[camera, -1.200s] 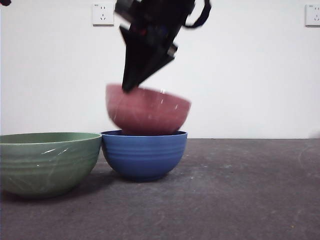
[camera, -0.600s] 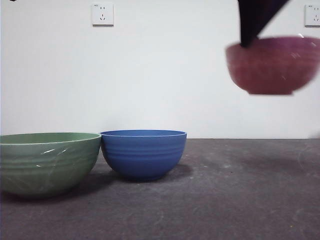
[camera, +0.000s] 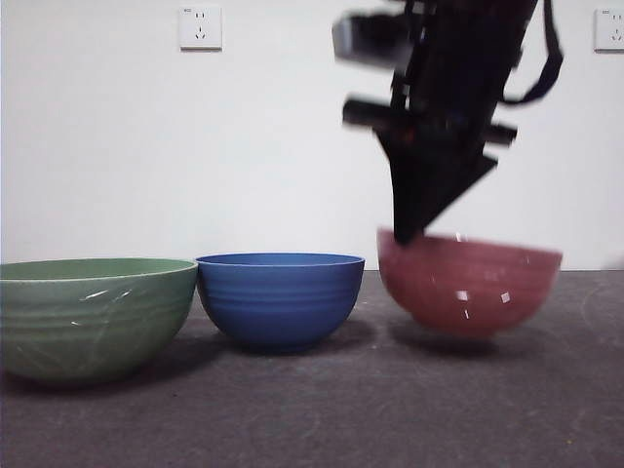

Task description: Pick up the green bowl on the top,put the green bowl on the left,pick up the red bowl in the middle,put the red bowl on the right

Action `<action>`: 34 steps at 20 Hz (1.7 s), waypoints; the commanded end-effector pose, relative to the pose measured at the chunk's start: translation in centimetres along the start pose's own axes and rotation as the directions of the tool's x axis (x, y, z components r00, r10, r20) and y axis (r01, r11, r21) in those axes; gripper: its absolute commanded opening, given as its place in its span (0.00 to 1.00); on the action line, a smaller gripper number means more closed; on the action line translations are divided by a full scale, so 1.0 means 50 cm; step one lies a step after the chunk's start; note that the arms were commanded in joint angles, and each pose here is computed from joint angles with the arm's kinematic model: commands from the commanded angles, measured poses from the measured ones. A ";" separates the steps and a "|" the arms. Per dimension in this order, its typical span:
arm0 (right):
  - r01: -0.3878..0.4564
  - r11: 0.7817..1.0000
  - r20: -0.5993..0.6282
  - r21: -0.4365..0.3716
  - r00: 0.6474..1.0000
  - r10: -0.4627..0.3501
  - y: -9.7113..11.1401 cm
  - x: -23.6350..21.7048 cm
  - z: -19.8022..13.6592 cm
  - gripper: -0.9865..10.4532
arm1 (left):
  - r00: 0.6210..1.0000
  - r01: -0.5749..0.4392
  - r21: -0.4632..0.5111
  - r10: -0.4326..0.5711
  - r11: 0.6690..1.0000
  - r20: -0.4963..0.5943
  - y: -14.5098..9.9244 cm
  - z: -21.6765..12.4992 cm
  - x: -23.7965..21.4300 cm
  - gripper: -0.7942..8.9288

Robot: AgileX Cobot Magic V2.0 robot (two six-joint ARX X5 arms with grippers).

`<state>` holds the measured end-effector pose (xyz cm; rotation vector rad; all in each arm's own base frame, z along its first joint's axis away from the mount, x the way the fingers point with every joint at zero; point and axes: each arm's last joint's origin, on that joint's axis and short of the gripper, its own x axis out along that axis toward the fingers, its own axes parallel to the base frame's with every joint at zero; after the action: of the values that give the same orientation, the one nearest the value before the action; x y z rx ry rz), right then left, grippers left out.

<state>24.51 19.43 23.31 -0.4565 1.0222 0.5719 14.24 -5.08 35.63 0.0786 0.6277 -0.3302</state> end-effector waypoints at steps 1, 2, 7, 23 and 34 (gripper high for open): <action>0.001 1.000 -0.056 0.006 0.998 -0.001 0.003 0.036 -0.008 0.09 | 1.000 -0.005 0.002 0.005 1.000 0.012 0.001 0.002 -0.001 0.41; 0.001 1.000 -0.061 0.010 0.998 0.000 0.003 0.039 -0.008 0.09 | 1.000 -0.005 0.002 0.005 1.000 0.012 0.001 0.002 -0.001 0.41; 0.006 0.999 0.020 0.046 1.000 -0.007 -0.001 0.010 0.002 0.31 | 1.000 -0.005 0.002 0.005 1.000 0.015 0.001 0.003 -0.001 0.41; 0.128 0.936 0.688 0.327 0.647 -0.329 -0.109 -0.269 -0.162 0.07 | 0.988 -0.006 0.046 -0.002 0.999 0.157 0.003 -0.067 0.071 0.07; 0.153 0.881 0.714 0.447 0.532 -0.455 -0.084 -0.269 -0.280 0.09 | 0.981 0.024 -0.001 -0.024 1.000 0.192 0.004 -0.147 0.109 0.08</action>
<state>12.58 4.72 29.41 -0.0362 0.1089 0.2113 14.32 -5.16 26.57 0.0416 0.4394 -0.3577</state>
